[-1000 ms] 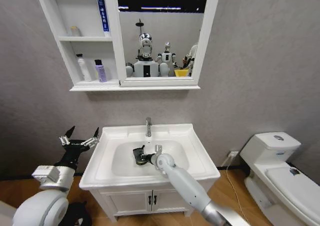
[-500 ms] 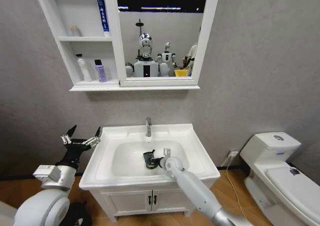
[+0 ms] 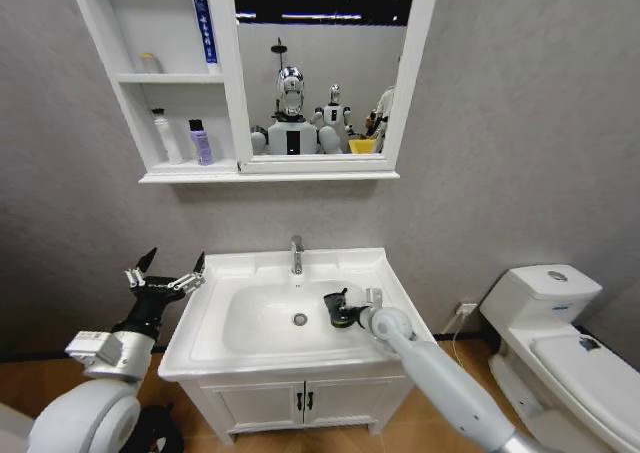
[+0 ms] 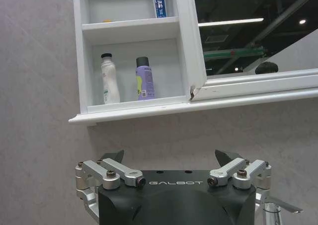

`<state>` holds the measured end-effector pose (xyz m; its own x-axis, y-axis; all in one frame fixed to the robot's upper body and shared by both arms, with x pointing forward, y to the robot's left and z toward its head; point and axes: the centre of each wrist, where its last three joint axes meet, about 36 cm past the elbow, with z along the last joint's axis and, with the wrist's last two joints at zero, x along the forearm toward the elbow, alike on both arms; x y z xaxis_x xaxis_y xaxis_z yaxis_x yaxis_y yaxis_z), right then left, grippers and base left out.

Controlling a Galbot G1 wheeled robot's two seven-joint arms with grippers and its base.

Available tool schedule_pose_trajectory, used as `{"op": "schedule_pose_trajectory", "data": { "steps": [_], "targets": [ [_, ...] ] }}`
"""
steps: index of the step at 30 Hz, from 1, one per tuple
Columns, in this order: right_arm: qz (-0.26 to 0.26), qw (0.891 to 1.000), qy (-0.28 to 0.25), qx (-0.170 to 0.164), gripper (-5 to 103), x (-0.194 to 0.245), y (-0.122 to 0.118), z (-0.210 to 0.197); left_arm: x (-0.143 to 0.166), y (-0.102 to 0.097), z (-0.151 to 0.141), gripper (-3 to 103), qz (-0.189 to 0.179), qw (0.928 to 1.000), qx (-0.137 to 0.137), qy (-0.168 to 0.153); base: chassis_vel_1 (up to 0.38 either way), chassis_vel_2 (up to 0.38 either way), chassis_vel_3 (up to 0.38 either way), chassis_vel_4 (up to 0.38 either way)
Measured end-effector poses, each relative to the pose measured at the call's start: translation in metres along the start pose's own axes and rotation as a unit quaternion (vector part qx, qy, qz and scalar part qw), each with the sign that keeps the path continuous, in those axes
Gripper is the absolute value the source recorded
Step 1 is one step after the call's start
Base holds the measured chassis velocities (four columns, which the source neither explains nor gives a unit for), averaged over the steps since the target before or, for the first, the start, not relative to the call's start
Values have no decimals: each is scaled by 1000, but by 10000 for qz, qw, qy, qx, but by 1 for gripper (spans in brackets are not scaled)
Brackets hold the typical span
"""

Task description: Move facial cleanser and shampoo from washbasin to cabinet, then wipe washbasin with towel.

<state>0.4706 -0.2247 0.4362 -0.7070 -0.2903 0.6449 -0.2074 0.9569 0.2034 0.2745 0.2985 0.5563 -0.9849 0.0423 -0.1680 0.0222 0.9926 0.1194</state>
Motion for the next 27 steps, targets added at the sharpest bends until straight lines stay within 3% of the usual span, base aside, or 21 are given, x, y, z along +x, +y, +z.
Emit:
{"op": "schedule_pose_trajectory", "data": {
  "steps": [8, 13, 16, 19, 27],
  "targets": [
    [144, 9988, -398, 262, 2, 36, -12, -14, 1, -5, -2, 100, 50, 10000, 21, -33, 0, 0, 0, 0],
    [428, 9968, -659, 141, 2, 42, -55, -27, 5, -9, -2, 100, 70, 10000, 23, -35, 0, 0, 0, 0],
    [474, 9966, -661, 104, 2, 40, -68, -28, 5, -10, -2, 100, 76, 10000, 20, -36, 0, 0, 0, 0],
    [559, 9943, -874, 240, 2, 18, -111, -21, 6, -14, -1, 100, 115, 9999, 10, -37, 0, 0, 0, 0],
    [490, 9913, -1142, 431, 2, -11, -137, -13, 7, -15, -1, 100, 136, 9999, -30, -38, 0, 0, 0, 0]
  ]
}}
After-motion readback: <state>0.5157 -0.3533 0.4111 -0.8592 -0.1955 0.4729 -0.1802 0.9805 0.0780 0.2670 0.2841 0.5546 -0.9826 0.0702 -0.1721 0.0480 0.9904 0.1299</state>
